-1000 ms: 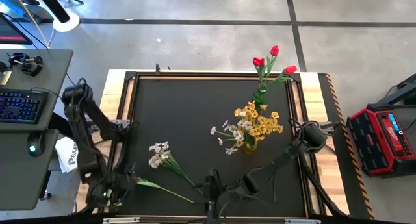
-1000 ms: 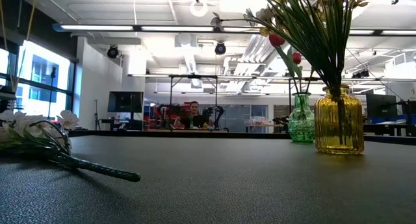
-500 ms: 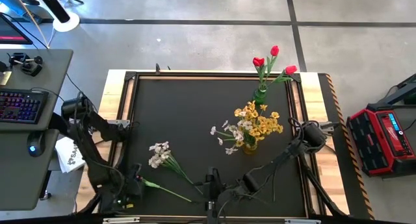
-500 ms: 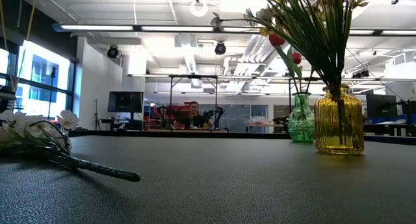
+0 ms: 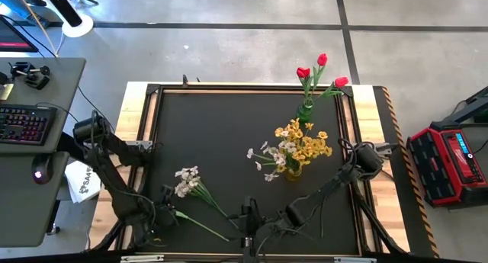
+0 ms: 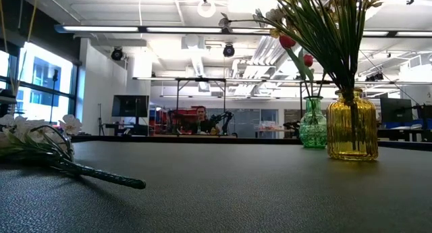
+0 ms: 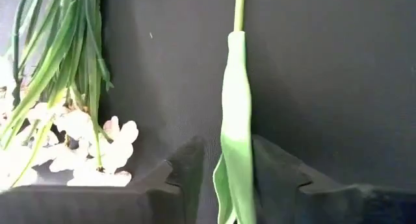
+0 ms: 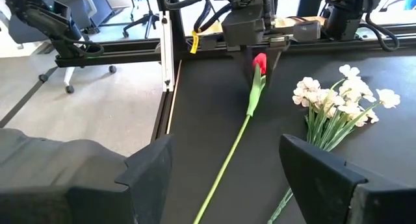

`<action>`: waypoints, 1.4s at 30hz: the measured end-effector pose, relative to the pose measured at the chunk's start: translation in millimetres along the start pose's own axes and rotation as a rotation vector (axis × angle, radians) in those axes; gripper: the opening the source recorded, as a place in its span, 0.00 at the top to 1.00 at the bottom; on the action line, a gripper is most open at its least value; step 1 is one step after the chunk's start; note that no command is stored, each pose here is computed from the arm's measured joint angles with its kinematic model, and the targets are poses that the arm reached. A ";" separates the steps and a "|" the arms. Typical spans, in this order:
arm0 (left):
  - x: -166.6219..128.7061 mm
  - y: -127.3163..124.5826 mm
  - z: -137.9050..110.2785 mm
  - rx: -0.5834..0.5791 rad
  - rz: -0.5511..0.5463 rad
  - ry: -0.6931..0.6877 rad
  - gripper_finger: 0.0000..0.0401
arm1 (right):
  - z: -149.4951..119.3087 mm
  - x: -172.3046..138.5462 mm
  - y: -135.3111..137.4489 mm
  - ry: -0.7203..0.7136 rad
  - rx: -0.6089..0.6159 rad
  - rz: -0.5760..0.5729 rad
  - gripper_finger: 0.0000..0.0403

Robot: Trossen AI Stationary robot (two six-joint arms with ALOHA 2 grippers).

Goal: Sort flowers into vase by color
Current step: Put the red flower into the green vase

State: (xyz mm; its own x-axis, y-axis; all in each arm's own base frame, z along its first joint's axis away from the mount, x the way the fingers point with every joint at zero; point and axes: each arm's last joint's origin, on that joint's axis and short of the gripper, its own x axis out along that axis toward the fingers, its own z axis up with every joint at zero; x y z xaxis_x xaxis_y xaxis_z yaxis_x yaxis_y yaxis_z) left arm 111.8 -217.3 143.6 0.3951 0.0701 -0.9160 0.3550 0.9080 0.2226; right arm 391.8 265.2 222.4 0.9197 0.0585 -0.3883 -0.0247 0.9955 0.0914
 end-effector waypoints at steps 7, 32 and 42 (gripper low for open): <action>10.9 4.7 -7.1 0.008 -0.042 0.035 0.87 | -1.3 0.0 -0.5 0.012 -0.007 -0.004 0.35; -50.3 65.9 76.8 0.030 0.043 0.159 1.00 | 9.3 49.0 -79.1 0.065 0.027 0.044 0.35; -38.0 118.3 97.8 0.066 0.074 0.180 1.00 | -7.4 77.6 -109.3 0.086 0.145 0.033 0.35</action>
State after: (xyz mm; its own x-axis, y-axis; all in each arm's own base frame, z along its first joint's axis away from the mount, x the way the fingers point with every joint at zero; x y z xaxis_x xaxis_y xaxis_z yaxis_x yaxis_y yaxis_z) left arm 221.6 -153.0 237.4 0.2669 0.2135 -0.9398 0.3877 0.8690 0.3075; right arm 462.9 161.5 175.5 0.8824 0.1037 -0.4590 0.0077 0.9721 0.2344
